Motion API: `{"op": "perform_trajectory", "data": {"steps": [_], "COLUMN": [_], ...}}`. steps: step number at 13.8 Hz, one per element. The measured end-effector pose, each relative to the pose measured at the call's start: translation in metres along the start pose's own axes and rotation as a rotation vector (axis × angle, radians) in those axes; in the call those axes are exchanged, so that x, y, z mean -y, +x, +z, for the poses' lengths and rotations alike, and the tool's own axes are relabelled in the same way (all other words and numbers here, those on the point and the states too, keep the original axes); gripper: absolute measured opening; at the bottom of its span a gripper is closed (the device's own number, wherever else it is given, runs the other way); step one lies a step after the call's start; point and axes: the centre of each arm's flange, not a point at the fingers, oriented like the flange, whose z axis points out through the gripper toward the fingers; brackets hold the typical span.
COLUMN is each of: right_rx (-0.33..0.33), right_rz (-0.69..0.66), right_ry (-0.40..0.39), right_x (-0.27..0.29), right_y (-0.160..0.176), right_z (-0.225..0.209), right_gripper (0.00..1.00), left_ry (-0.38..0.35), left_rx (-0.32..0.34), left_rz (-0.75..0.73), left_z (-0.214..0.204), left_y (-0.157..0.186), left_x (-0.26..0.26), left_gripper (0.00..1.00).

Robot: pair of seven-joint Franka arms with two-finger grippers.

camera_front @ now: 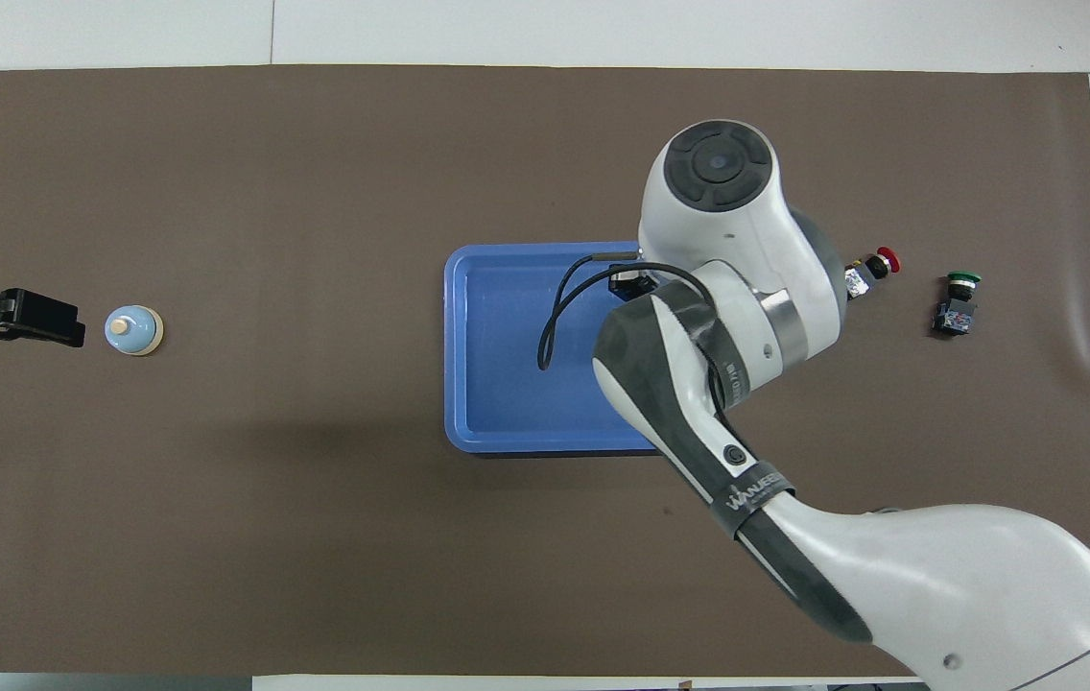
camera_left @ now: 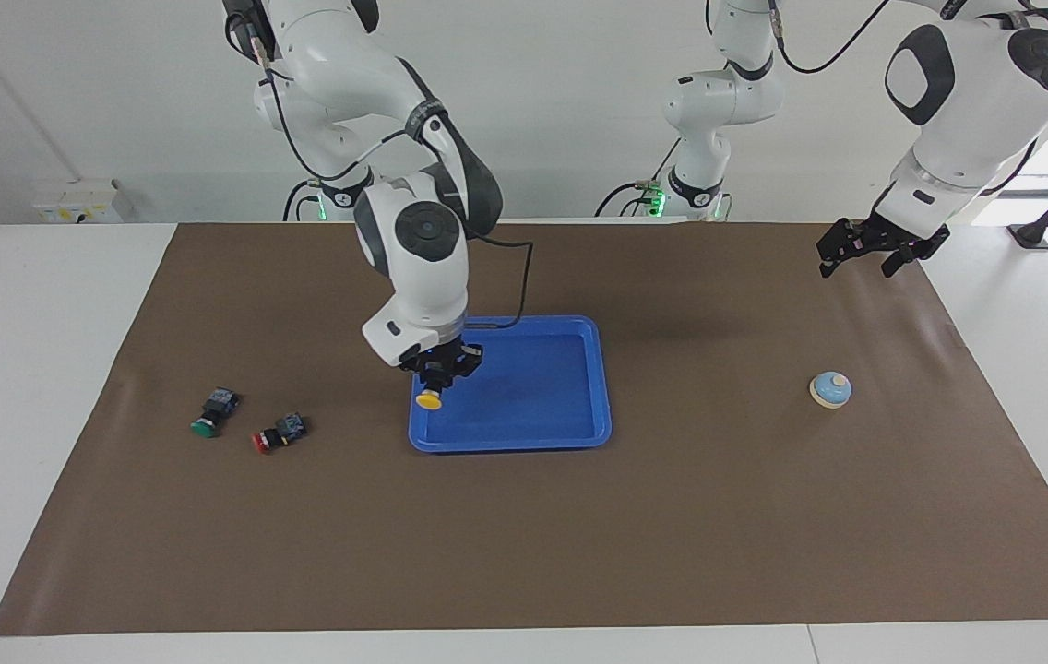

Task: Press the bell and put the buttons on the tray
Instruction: 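Carry the yellow button into the tray and release it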

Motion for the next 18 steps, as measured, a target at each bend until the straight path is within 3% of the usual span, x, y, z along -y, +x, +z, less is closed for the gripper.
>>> {"op": "perform_trajectory", "data": {"steps": [8, 9, 14, 18], "right_rx": [0.009, 0.007, -0.037, -0.119], "right_rz": [-0.089, -0.072, -0.021, 0.006], "right_ry": [0.001, 0.002, 0.022, 0.057], "right_x": [0.011, 0.01, 0.005, -0.018], "right_y": [-0.026, -0.027, -0.024, -0.019], "right_z": [0.071, 0.07, 0.046, -0.01], "right_gripper": [0.41, 0.47, 1.0, 1.0], "left_ry": [0.0, 0.0, 0.0, 0.0], "left_rx": [0.0, 0.0, 0.0, 0.0], "left_rz": [0.0, 0.0, 0.0, 0.0], "left_z": [0.0, 0.0, 0.0, 0.0], "left_y": [0.0, 0.0, 0.0, 0.0], "left_x": [0.0, 0.0, 0.0, 0.0], "left_gripper": [1.0, 1.0, 1.0, 1.0]}}
